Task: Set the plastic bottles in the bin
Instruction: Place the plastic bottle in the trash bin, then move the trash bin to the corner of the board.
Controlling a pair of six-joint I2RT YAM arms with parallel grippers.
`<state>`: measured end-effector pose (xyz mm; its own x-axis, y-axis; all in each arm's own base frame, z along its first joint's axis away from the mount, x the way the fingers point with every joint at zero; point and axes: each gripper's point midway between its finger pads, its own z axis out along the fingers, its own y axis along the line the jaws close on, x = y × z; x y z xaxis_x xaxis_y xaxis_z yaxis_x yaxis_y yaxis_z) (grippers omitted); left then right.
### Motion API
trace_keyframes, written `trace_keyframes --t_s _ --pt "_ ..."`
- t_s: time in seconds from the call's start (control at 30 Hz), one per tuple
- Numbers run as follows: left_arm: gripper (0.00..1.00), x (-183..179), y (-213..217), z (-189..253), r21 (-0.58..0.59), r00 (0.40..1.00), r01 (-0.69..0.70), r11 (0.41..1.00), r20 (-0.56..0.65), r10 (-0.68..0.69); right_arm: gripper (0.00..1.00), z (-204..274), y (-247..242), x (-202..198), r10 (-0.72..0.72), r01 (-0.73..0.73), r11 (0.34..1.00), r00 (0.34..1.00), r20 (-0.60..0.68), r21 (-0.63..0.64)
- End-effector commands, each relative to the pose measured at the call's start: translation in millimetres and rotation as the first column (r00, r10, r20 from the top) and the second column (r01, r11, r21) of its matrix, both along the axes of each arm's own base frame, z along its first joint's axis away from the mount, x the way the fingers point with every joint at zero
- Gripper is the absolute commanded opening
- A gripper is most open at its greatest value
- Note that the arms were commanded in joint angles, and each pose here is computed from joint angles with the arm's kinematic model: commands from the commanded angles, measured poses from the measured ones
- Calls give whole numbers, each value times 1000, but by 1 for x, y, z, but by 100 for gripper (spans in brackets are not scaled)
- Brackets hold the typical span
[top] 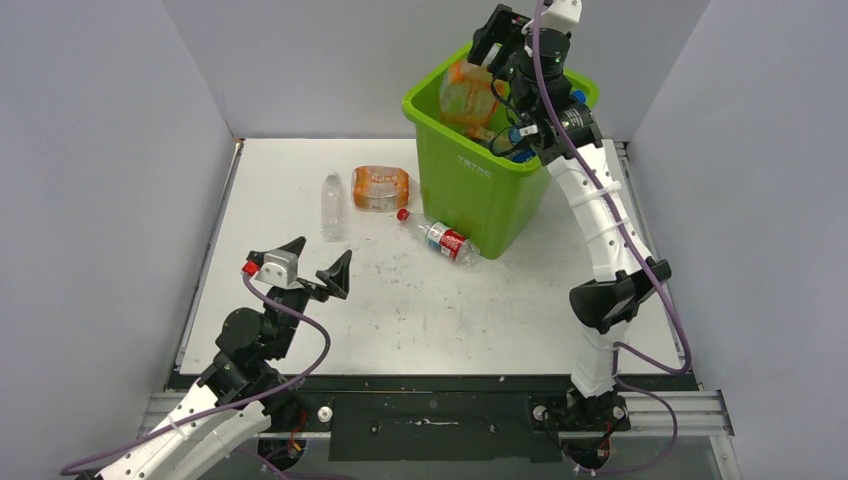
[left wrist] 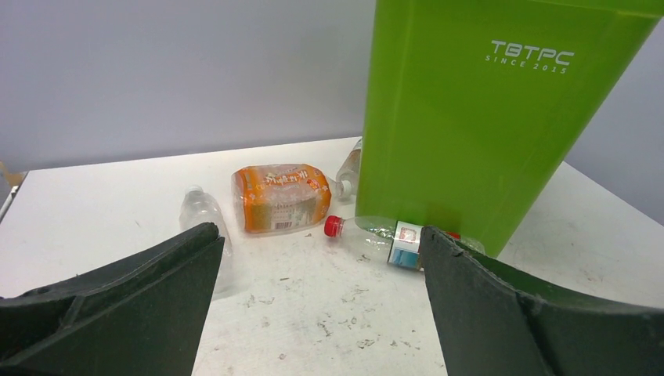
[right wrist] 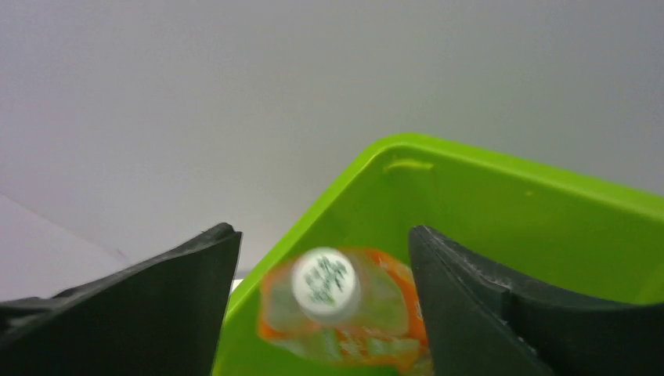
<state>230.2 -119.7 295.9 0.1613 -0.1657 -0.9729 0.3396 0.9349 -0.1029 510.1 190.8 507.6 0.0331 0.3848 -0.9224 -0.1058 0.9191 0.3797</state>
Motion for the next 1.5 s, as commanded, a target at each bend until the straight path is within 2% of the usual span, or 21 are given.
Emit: trace_keyframes --t_s 0.0,0.07,0.27,0.37,0.5,0.57,0.73,1.0,1.27,1.47 --pt "96 -4 4 24 -63 999 4 998 34 -2 89 21 -6 -19 34 -35 996 999 17 77" --pt "96 -3 4 24 -64 1000 4 998 30 -2 99 36 -14 -33 24 -29 995 998 50 92" --pt "96 -2 2 21 -60 1000 6 998 11 -6 100 81 -53 -88 -50 38 990 995 87 133" --pt "96 -1 2 20 -60 1000 -1 998 5 1 100 77 -82 -117 -133 125 982 990 51 143" --pt "96 0 3 19 -60 1000 -8 998 -13 8 98 42 -120 -144 -252 256 962 966 -54 93" --pt "96 1 2 17 -56 1000 -6 998 -26 5 95 18 -139 -146 -280 289 955 953 -118 69" --pt "96 1 -3 13 -39 999 11 999 -41 -13 96 -18 -162 -137 -264 290 953 938 -224 90" --pt "96 3 -5 7 12 999 7 1000 -42 -7 97 -56 -161 -112 -191 255 952 927 -324 168" --pt "96 3 -1 7 15 999 -7 1000 -37 8 100 -84 -156 -96 -147 237 950 914 -378 204" --pt "96 3 -1 7 18 999 -6 1000 -34 6 93 -104 -146 -83 -100 208 953 904 -417 222"
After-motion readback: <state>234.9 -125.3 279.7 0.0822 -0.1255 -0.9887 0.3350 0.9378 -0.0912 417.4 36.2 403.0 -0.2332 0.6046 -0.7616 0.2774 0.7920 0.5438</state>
